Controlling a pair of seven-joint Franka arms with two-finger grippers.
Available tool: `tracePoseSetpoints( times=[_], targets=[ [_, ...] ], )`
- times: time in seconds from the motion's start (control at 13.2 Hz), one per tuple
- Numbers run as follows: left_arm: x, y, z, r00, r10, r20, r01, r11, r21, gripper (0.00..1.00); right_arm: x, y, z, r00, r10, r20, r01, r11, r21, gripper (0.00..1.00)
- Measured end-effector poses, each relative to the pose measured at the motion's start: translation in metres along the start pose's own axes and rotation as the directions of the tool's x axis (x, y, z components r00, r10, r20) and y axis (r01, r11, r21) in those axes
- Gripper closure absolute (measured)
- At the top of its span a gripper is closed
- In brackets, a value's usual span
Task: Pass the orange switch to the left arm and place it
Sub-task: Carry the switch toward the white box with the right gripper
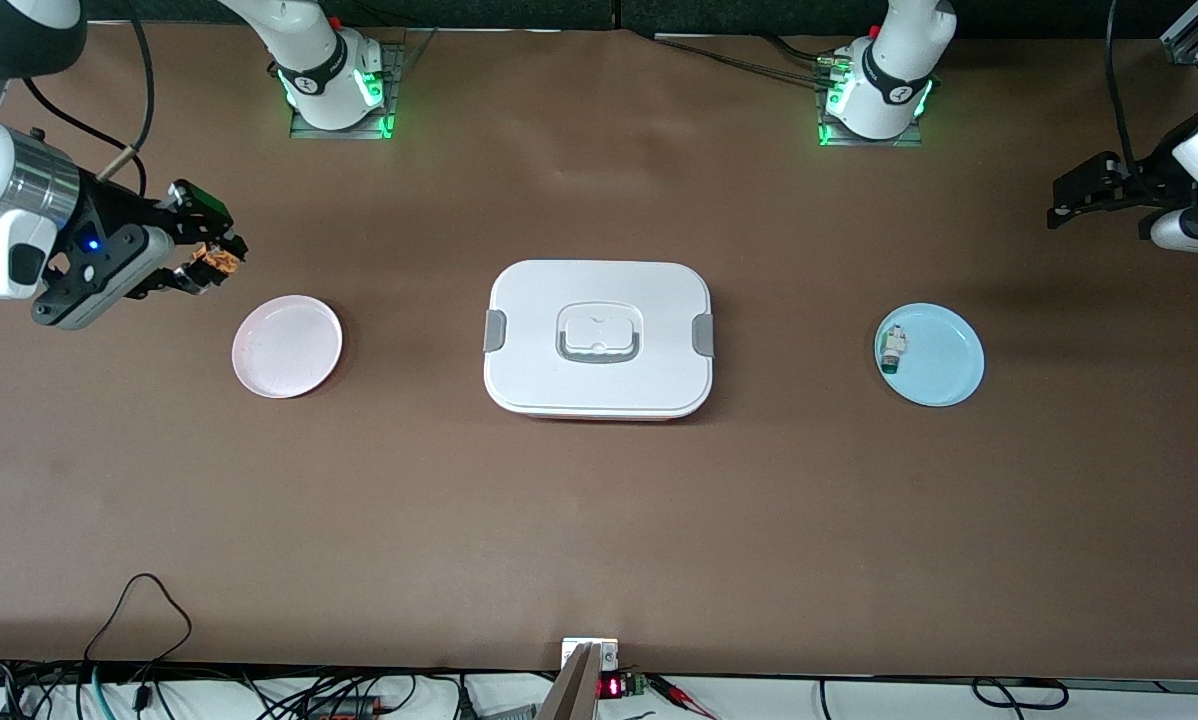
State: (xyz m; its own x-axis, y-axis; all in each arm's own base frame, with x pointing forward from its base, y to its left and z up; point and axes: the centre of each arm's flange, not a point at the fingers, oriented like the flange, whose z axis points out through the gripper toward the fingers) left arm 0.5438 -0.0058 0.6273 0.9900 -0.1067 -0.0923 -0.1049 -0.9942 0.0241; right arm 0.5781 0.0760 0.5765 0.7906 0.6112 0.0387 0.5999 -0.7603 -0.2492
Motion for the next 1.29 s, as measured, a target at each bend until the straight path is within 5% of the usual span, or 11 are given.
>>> tracePoseSetpoints(
  times=[0.46,0.76,1.29],
  targets=[
    [0.0,0.0,0.0,1.0,0.0,0.0,0.0,1.0,0.0,0.0,0.009,-0.015,-0.017,0.952,-0.231,-0.201,0.256,0.961,0.105,0.28],
    [0.0,0.0,0.0,1.0,0.0,0.0,0.0,1.0,0.0,0.0,0.025,-0.026,-0.028,0.851,-0.265,-0.454,0.389,0.898,0.206,0.28],
    [0.0,0.0,0.0,1.0,0.0,0.0,0.0,1.0,0.0,0.0,0.044,-0.021,0.004,0.694,-0.306,-0.651,0.57,0.786,0.238,0.28]
  ],
)
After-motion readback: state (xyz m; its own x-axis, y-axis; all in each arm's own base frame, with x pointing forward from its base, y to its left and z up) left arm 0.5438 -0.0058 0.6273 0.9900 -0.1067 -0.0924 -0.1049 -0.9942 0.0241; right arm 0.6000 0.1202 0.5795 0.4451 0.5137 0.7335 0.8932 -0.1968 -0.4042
